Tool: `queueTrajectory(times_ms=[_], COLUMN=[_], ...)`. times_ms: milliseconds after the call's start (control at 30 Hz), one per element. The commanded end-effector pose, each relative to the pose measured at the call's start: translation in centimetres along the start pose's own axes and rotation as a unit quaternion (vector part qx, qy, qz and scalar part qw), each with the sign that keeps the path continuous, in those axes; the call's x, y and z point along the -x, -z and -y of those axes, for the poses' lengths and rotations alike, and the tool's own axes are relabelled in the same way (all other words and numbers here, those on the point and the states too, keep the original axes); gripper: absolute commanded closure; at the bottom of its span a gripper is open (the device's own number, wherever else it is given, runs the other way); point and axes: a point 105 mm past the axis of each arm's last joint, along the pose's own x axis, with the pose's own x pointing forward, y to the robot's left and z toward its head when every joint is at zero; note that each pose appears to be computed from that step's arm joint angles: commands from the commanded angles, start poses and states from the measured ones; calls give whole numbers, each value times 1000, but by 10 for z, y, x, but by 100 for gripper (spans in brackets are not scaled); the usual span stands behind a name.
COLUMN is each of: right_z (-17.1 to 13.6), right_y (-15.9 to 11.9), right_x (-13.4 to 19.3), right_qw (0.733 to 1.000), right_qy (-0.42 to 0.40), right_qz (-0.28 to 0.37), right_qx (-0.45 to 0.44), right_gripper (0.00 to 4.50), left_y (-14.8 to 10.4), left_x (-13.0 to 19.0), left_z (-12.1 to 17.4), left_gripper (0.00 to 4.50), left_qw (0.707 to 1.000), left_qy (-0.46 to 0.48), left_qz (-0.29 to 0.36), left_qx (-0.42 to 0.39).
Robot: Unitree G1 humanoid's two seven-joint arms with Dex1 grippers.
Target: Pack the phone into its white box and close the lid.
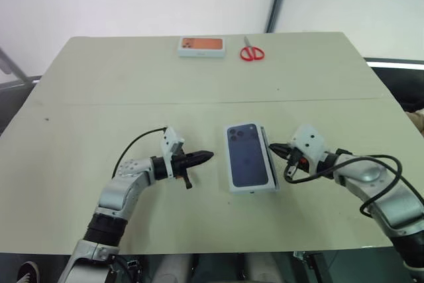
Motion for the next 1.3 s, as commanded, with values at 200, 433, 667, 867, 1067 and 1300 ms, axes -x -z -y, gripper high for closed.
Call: queueTrajectory(times_ms=[200, 433, 667, 867, 1067, 1300], right_z=[2, -1, 1, 6, 5, 7], right_y=[-9, -7, -4, -1, 0, 5], right_x=[4, 6, 11, 13, 14, 14], right_qw=[1000, 999, 999, 998, 999, 999], right_qy=[7, 4, 6, 14, 12, 16], right_qz=[8, 2, -8, -16, -13, -23], right_qx=[29, 40, 47, 54, 41, 44], right_gripper=[444, 444, 444, 444, 444, 444], left_y=[15, 4, -13, -19, -21, -21], left_x=[-34, -45, -51, -53, -54, -57], left_z=[14, 19, 22, 23, 23, 26], left_gripper=[450, 450, 450, 450, 450, 450], left_qw=[999, 999, 999, 998, 998, 998], left_qy=[38, 49, 53, 56, 53, 54], left_qz=[-38, -17, 9, 21, 25, 21], left_qx=[3, 2, -2, 8, 11, 4])
